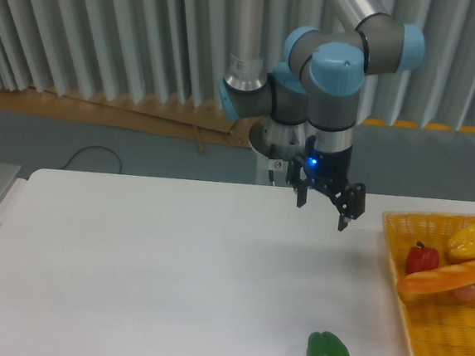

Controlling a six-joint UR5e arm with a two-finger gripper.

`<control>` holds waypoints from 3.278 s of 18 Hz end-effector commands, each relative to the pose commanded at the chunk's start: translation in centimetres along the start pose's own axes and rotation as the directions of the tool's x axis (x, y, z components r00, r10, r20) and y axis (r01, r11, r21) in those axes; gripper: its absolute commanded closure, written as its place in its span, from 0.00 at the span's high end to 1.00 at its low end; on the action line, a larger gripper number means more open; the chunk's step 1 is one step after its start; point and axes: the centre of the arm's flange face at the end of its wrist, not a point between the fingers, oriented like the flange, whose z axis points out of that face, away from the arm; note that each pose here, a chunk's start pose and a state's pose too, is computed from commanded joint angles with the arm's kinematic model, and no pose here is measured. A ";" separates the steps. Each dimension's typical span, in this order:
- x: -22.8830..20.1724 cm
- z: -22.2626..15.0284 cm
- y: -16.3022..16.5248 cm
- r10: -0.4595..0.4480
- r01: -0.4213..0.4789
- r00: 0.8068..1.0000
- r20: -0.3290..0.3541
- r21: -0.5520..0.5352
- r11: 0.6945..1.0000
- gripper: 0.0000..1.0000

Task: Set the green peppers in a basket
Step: 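Move the gripper toward the basket and open it wider, then lower the open gripper down over the green pepper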

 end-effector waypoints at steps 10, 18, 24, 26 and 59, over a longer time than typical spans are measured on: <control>-1.0 1.6 -1.1 -0.045 0.045 0.999 0.009 0.001 0.999 1.00; -0.9 1.6 -1.3 -0.037 0.037 0.999 0.019 0.011 0.999 1.00; -1.0 1.5 -1.2 -0.045 0.045 0.999 0.024 0.010 0.999 1.00; -1.0 1.4 -1.2 -0.044 0.043 0.999 0.025 0.011 0.999 1.00; -3.2 6.4 -3.1 -0.167 0.174 0.980 0.110 -0.064 0.983 1.00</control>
